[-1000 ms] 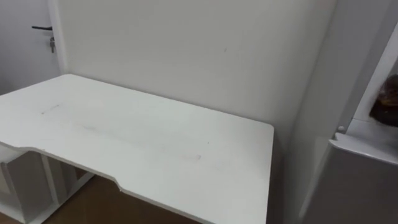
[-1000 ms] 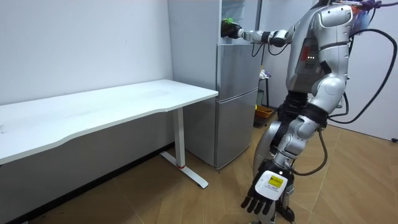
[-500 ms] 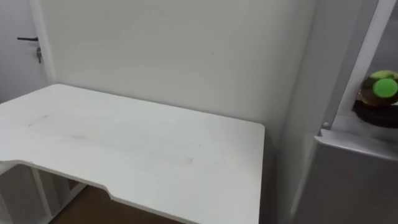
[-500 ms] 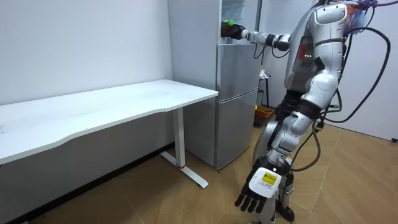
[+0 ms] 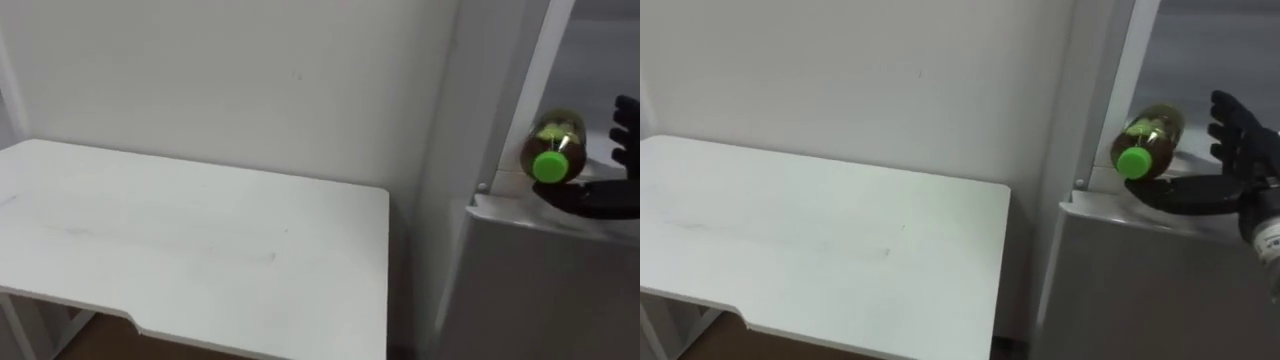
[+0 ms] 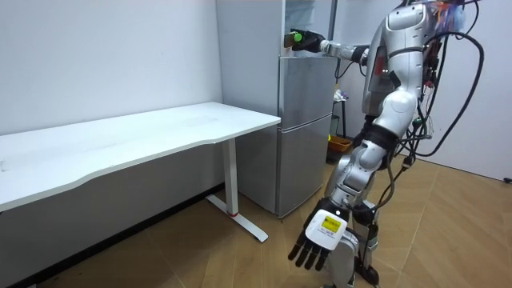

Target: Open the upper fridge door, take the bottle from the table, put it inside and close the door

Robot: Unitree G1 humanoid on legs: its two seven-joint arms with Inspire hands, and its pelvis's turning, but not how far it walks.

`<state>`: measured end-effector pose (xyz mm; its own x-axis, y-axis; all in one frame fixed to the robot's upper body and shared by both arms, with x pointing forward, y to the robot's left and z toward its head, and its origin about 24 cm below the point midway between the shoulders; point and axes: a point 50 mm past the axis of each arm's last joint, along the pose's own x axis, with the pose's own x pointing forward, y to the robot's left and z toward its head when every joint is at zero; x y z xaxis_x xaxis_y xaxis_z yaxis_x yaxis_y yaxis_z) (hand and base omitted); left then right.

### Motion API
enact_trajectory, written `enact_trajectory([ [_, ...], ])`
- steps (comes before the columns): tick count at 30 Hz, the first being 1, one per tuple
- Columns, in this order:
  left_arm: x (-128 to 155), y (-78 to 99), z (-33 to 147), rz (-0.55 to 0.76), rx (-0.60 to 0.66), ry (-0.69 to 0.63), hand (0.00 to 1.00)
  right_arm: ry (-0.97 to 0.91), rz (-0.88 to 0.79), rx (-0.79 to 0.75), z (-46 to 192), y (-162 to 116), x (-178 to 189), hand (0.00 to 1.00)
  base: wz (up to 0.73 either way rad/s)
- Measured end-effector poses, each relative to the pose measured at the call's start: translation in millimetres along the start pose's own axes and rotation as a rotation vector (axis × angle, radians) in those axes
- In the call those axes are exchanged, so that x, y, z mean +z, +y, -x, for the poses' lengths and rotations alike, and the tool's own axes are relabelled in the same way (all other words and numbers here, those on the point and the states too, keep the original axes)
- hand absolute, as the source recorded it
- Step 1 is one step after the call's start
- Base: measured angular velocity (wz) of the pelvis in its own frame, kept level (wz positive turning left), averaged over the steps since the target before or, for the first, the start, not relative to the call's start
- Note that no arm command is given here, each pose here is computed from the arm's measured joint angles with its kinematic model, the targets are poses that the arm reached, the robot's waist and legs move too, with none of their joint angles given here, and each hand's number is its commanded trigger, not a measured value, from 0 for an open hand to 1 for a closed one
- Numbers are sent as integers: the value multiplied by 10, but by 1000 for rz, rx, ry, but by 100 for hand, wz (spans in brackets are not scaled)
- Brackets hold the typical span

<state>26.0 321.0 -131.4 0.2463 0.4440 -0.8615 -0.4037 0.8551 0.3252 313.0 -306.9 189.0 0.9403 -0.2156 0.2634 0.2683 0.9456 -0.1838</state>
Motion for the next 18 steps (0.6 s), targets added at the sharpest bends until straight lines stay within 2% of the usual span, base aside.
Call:
enact_trajectory([
  [15, -91, -101, 14, 15, -27, 17, 0, -7, 1, 16, 40, 2, 4, 0, 0],
  [16, -109, -94, 18, 14, -25, 22, 0, -6, 2, 15, 43, -1, 0, 100, 0],
  [18, -118, -90, 19, 13, -23, 24, 0, 3, 0, 0, 69, -42, -29, 100, 0],
])
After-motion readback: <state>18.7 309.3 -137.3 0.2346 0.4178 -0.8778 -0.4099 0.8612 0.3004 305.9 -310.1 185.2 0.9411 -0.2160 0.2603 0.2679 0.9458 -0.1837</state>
